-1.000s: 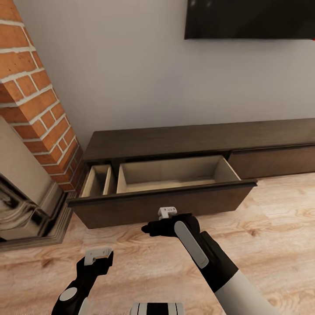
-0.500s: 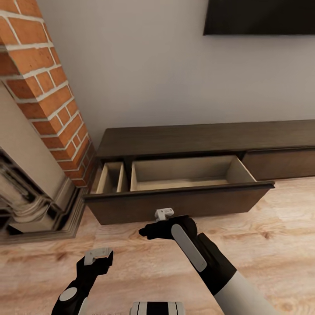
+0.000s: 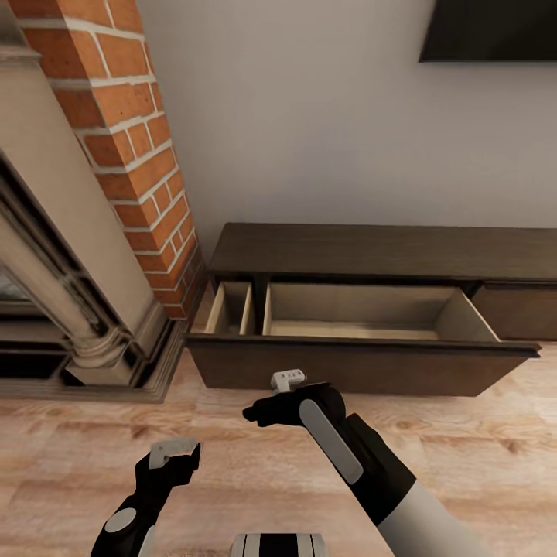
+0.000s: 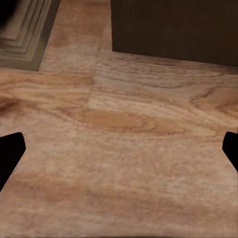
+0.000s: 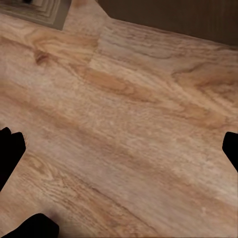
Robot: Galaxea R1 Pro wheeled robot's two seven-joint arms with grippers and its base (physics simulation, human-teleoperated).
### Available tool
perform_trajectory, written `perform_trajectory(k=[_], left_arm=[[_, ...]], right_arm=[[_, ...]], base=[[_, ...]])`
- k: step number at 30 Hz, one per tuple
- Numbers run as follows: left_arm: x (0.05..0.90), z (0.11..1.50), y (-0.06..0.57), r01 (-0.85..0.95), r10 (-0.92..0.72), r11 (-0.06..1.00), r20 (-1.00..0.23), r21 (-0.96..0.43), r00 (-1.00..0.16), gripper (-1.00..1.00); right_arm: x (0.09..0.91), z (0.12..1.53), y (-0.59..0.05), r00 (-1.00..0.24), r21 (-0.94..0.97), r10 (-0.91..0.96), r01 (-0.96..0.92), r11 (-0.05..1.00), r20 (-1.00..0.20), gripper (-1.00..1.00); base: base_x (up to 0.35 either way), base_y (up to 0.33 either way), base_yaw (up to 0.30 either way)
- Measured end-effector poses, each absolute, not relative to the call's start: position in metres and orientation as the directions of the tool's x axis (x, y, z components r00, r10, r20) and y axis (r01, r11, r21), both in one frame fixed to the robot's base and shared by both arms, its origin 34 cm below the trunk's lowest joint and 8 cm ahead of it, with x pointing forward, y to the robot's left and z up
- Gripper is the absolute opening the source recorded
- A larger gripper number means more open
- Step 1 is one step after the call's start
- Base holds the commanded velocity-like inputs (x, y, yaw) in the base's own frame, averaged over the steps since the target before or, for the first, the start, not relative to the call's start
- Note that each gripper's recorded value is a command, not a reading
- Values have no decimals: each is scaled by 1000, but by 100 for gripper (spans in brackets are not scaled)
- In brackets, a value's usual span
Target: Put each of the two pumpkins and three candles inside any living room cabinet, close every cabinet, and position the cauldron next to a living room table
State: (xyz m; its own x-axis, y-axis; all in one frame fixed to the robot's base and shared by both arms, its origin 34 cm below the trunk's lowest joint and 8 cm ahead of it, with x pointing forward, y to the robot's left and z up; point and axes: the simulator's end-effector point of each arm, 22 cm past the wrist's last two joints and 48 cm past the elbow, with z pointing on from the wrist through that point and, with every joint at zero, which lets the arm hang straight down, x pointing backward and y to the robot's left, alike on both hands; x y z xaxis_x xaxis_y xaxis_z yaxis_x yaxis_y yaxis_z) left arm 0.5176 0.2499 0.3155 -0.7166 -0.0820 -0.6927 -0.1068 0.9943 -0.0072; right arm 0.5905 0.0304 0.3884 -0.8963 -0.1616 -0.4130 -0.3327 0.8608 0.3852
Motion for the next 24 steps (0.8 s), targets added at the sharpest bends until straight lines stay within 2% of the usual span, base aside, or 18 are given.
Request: perform_trajectory(k=[12, 24], left_arm=[[518, 315, 249, -106, -82, 994, -693, -8, -717, 100], [518, 315, 250, -106, -82, 994, -692, -8, -717, 100]], right_arm=[[589, 389, 32, -895, 386, -166, -337, 859, -413, 100], [581, 388, 42, -887, 378, -201, -370, 849, -416, 100]], base=[[-17, 0, 290], [-185, 55, 290]])
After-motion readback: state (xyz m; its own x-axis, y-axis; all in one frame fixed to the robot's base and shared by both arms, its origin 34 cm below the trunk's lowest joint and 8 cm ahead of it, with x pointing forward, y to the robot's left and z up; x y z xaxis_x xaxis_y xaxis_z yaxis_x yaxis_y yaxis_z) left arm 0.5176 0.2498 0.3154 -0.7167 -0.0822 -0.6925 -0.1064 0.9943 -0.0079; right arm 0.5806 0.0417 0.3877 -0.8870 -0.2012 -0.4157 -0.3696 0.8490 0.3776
